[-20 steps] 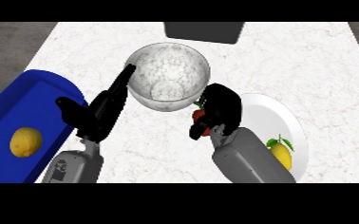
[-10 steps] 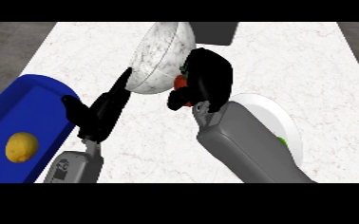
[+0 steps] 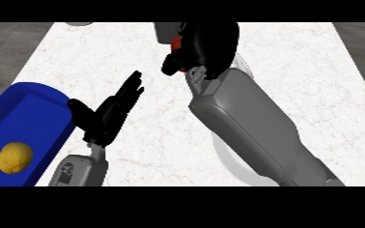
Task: Pick the bell pepper from the plate and place it in the bowl
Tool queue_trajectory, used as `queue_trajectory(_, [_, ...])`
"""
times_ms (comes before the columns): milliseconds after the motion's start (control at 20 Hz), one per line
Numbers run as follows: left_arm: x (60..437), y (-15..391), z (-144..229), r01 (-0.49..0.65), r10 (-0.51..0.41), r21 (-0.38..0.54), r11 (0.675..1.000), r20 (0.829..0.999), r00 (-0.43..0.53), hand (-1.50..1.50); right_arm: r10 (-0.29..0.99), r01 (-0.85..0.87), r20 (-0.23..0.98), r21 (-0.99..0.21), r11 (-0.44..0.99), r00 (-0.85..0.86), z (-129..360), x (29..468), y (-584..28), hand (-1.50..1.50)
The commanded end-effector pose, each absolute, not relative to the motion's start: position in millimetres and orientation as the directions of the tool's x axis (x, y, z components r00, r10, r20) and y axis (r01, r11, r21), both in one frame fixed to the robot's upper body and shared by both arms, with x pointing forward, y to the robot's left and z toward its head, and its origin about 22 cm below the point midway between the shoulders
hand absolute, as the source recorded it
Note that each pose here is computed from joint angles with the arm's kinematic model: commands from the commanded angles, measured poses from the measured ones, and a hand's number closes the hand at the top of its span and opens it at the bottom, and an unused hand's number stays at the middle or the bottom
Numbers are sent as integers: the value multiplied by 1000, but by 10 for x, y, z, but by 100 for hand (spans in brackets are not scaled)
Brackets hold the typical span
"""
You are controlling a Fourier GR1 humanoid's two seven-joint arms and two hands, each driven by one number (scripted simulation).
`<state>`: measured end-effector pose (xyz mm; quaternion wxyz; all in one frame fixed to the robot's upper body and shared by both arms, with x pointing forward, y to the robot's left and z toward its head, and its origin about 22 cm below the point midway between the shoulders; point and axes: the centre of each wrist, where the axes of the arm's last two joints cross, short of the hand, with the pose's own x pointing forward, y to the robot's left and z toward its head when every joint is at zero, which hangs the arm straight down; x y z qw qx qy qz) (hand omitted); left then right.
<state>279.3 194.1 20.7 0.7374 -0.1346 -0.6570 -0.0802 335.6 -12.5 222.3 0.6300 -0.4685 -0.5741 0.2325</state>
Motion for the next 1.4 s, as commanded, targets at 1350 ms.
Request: queue_trajectory(1350, [2769,1910,158,303,83,-109,947,992,97,0,591,253,404,-911,324,698,1510,4096,-515,150])
